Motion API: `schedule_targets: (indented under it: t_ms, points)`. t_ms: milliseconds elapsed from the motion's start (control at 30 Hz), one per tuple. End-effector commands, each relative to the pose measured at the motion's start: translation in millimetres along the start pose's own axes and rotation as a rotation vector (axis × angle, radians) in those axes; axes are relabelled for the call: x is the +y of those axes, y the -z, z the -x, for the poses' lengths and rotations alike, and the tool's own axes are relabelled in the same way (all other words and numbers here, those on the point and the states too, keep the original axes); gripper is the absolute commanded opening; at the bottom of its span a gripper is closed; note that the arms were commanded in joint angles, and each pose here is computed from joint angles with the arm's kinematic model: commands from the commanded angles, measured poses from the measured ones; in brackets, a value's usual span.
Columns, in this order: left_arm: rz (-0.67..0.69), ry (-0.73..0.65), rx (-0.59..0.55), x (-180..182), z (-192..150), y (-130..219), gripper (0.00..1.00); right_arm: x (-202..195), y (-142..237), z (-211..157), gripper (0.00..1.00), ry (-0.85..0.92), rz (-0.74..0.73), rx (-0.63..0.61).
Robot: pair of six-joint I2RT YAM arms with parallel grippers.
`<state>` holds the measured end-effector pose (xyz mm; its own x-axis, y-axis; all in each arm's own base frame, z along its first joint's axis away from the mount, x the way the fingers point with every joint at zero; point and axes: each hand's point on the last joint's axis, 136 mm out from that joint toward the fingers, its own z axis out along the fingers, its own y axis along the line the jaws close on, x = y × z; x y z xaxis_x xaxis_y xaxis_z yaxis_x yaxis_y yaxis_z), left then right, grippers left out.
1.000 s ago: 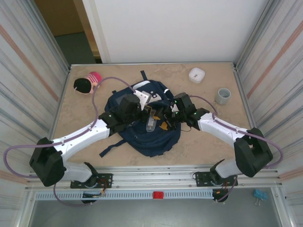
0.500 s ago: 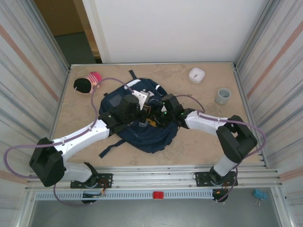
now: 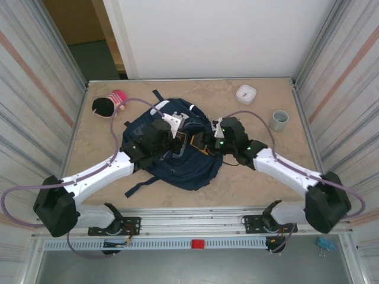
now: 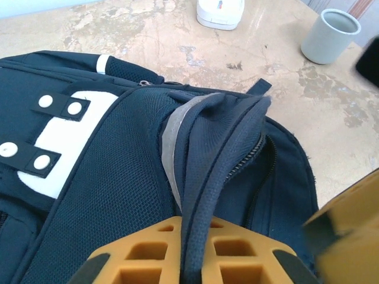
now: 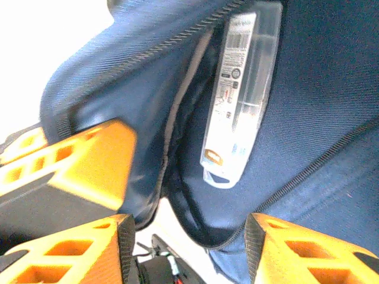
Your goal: Pack the student bag
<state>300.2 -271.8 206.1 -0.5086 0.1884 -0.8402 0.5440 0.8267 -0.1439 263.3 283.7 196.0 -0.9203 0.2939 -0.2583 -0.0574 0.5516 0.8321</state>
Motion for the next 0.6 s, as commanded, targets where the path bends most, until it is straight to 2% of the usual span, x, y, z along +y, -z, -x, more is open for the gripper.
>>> schedule_targets:
  t_ms: [0,167,267,367,433,567]
  points:
    - [-0.078,-0.073,-0.05,-17.7,13.2,2.6,0.15,-26.3,25.9,-1.7,0.55,0.13,-0.108,-0.016]
    - [-0.168,-0.256,0.119,-40.8,-37.1,-9.3,0.31,-20.3,53.0,17.9,0.6,0.239,-0.103,-0.083]
    - [-0.246,-0.313,0.25,-53.5,-77.4,-20.6,0.37,-13.8,59.2,26.6,0.63,0.308,-0.089,-0.109]
    - [-0.267,-0.347,0.34,-60.4,-106.3,-30.9,0.47,-8.0,59.2,29.9,0.66,0.377,-0.077,-0.108]
    - [-0.269,-0.347,0.354,-64.3,-109.1,-33.6,0.53,-3.6,58.6,31.2,0.68,0.43,-0.067,-0.106]
    - [-0.257,-0.321,0.278,-66.4,-83.6,-24.1,0.67,4.3,60.6,33.3,0.71,0.599,-0.054,-0.115]
